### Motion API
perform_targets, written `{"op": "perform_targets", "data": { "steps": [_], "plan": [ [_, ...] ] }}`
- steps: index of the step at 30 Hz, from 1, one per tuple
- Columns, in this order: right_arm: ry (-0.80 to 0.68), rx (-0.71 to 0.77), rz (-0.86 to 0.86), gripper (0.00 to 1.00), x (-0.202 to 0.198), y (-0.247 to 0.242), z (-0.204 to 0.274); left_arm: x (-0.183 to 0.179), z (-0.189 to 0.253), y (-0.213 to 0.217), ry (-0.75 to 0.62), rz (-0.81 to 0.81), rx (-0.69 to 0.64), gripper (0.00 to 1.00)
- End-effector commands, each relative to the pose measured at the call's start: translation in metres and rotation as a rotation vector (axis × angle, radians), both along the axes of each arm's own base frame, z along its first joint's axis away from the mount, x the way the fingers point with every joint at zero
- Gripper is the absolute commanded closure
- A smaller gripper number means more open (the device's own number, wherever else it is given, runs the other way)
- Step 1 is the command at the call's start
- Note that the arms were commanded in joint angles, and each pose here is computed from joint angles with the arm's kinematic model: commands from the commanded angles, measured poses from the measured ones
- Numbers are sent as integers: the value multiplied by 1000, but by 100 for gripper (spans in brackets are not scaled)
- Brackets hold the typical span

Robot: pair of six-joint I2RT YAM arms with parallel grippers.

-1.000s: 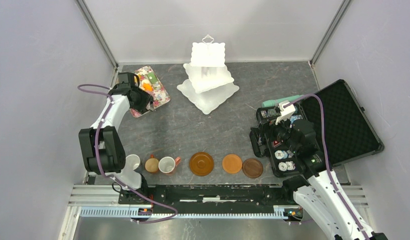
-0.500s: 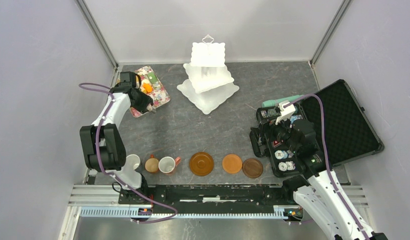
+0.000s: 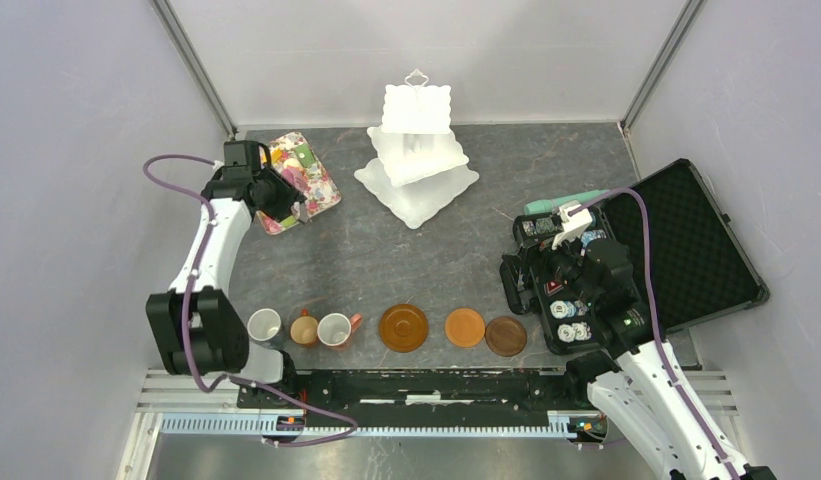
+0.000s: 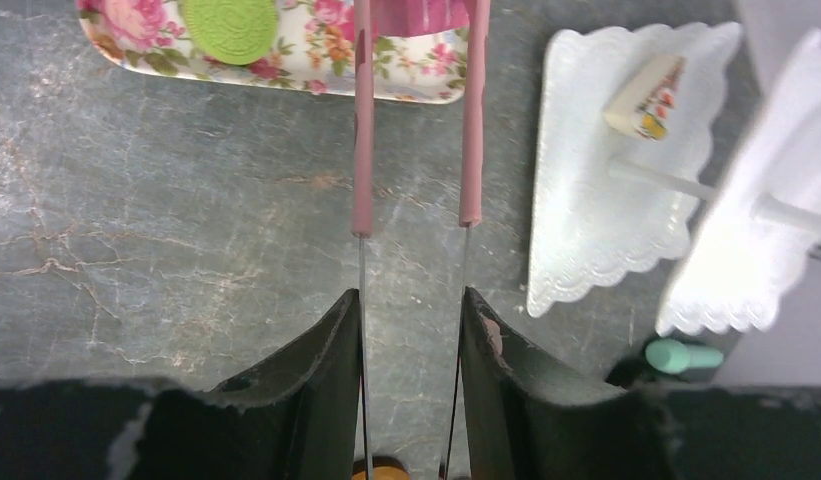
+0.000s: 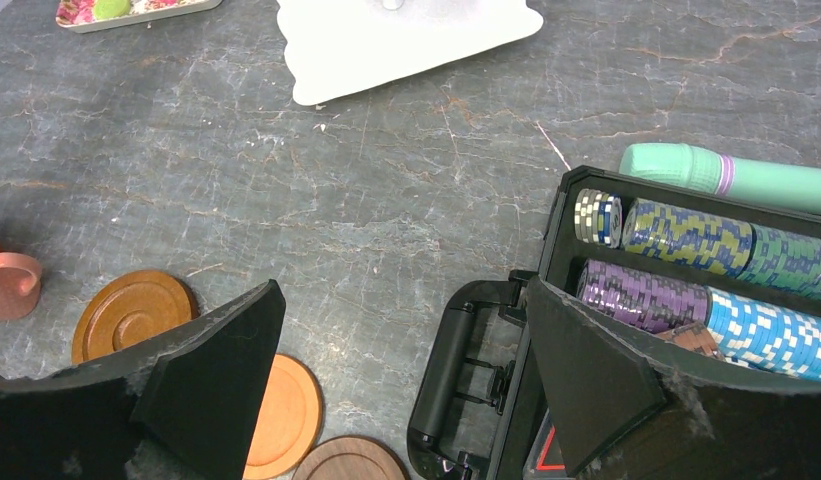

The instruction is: Serve the afternoon tea

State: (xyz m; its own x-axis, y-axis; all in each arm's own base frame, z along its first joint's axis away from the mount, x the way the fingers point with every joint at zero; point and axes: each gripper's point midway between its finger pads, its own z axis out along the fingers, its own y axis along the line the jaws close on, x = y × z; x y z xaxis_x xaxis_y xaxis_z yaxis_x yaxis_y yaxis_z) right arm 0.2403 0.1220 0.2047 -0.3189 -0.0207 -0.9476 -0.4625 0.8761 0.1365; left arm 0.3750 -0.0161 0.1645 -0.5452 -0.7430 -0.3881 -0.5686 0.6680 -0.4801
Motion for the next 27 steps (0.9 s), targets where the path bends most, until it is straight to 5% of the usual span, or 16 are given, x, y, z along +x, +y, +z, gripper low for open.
{"op": "perform_targets", "data": {
  "steps": [1,12,27],
  "plan": [
    [-41,13,-7,2,4,0,12,-6,33,-21,-131,-165,1,67],
    [-47,-1,-30,2,3,-6,17,-50,28,-150,-294,-447,-61,67],
    [-141,-77,-150,2,0,-36,42,-68,-3,-262,-418,-651,115,68]
  ]
}}
